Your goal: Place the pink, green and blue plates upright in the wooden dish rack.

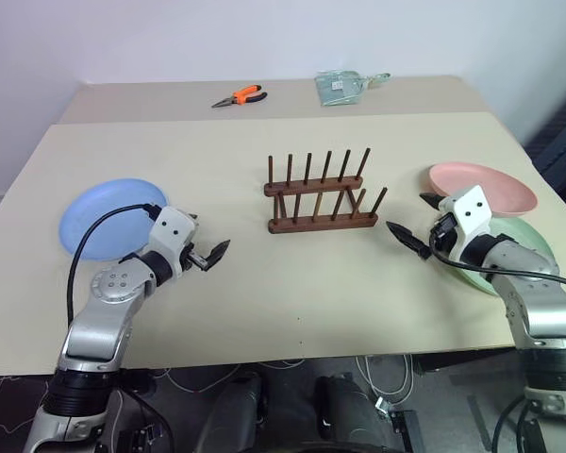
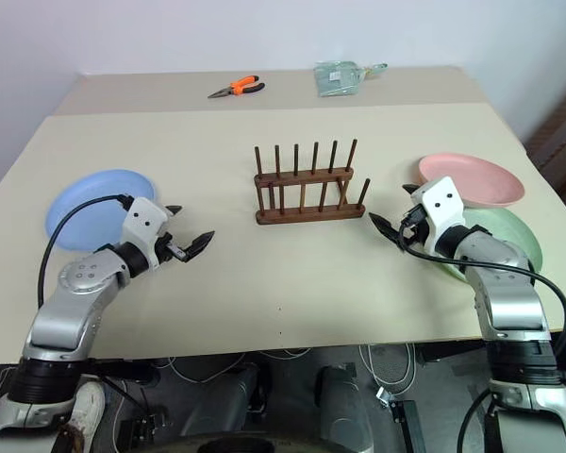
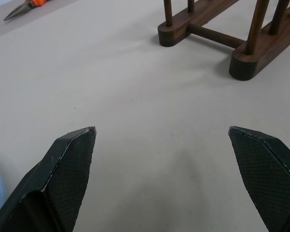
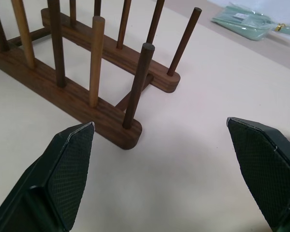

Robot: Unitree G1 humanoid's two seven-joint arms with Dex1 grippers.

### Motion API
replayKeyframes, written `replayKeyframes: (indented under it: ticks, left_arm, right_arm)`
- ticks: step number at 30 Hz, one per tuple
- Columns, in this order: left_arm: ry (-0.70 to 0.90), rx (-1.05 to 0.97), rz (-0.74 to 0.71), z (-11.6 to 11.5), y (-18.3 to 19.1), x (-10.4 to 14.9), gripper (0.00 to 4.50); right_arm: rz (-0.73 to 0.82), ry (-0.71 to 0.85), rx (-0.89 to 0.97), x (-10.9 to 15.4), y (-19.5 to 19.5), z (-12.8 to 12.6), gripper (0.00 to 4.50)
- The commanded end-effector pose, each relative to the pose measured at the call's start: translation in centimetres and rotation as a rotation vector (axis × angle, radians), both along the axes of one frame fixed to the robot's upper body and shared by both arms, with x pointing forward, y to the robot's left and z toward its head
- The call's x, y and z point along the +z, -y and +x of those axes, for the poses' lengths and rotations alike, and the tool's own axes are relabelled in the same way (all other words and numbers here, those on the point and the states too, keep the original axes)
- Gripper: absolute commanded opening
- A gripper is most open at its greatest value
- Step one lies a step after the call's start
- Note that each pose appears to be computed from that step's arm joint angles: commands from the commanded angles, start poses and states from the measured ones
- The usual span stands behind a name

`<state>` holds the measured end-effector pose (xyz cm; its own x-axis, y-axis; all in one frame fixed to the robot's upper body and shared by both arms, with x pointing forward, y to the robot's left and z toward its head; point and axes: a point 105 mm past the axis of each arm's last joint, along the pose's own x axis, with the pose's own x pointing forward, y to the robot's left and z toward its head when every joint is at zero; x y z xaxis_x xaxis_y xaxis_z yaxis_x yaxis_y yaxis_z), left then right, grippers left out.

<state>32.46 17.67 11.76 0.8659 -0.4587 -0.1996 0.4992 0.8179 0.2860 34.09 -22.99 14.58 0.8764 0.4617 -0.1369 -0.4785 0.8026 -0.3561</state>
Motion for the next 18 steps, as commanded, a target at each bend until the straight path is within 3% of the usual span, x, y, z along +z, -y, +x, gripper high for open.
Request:
replayKeyframes:
  ticks: [1,8,14,18]
  left_arm:
    - [0.056,-0.006,0.005,0.0,0.5,1.4,4.50]
    - [0.051,-0.016,0.004,0.1,0.8,0.9,4.50]
    - [-0.029,-0.201,0.027,0.9,2.8,-0.8,4.50]
    - [-0.060,-0.343,0.049,3.0,5.3,-1.4,4.50]
  right_arm:
    - [-0.013,0.053,0.007,1.1,-0.3,0.4,4.48]
    - [-0.058,0.060,0.022,1.0,-0.9,0.4,4.48]
    - [0.004,-0.007,0.083,0.9,-2.3,-1.8,4.48]
    - [0.026,-0.034,0.086,0.6,-3.3,-3.3,4.48]
